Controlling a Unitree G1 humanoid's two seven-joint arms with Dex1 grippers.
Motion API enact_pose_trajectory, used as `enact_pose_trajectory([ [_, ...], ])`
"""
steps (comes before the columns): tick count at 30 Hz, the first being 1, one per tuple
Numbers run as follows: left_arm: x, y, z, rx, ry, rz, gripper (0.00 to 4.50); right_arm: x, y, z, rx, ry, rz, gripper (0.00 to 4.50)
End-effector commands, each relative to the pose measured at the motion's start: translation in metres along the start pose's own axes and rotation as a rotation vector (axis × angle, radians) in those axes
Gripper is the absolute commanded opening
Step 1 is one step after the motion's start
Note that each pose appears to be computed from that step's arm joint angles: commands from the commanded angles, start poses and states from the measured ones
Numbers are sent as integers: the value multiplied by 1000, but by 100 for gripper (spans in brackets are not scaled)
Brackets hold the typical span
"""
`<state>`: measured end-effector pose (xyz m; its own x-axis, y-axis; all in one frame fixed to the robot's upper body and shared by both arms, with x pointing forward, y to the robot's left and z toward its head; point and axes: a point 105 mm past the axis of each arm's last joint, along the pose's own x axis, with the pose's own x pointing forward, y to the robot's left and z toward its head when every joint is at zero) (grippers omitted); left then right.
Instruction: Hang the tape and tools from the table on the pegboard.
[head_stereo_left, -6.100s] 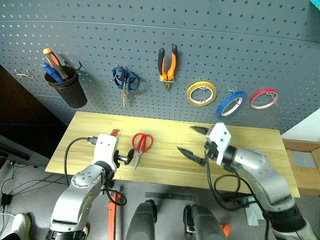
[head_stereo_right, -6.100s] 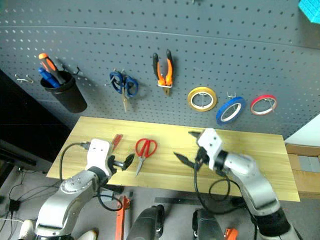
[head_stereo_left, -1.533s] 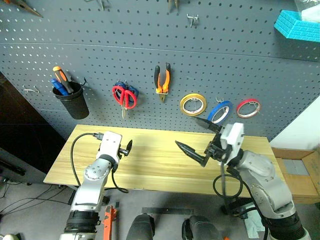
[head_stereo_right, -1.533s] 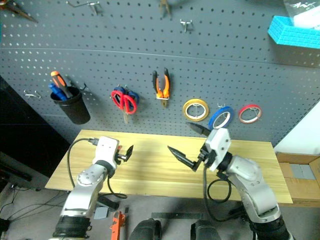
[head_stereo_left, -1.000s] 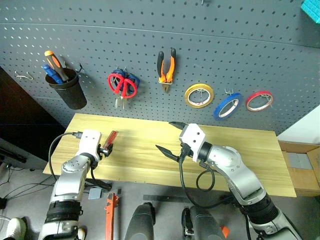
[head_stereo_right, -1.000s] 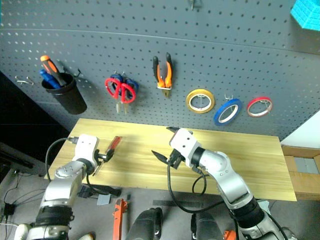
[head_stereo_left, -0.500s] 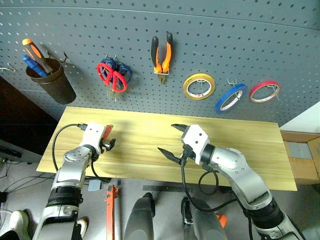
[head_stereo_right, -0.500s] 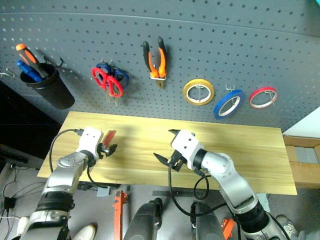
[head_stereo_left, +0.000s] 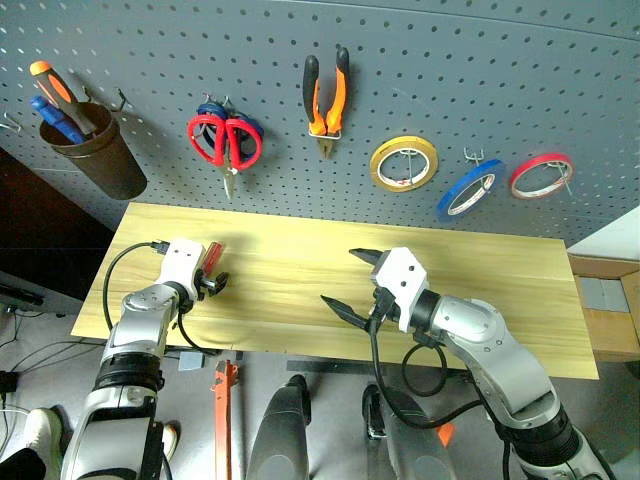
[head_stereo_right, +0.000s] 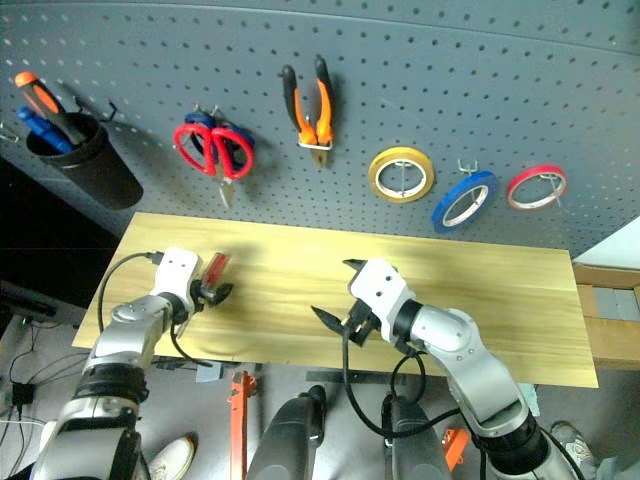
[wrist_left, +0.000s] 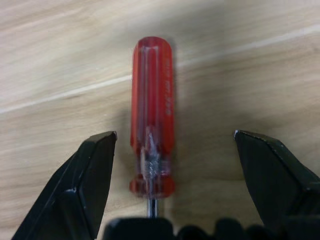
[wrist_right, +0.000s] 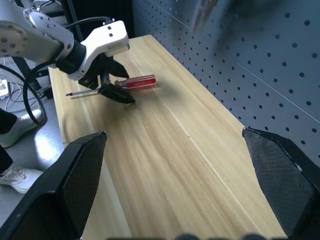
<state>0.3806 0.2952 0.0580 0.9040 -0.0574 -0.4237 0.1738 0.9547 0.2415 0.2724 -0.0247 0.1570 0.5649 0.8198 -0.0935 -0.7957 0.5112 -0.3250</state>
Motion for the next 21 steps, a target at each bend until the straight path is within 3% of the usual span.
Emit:
enact_pose_trajectory([
  [1,-1,4,-8,-5,29,-3,386,-5,2,13,2,-44,1,450],
  [3,1,4,-6,-7,23,-7,349,-5,3,14,7,-46,2,450],
  [10,2,3,-3,-7,12,-13,102,-2,6,22,18,-87,20,450],
  [11,1,3,-3,-8,11,-12,87,-3,6,26,17,-106,23,450],
  [21,-3,-15,13,-2,-76,-26,87,-12,0,41,29,-209,20,450],
])
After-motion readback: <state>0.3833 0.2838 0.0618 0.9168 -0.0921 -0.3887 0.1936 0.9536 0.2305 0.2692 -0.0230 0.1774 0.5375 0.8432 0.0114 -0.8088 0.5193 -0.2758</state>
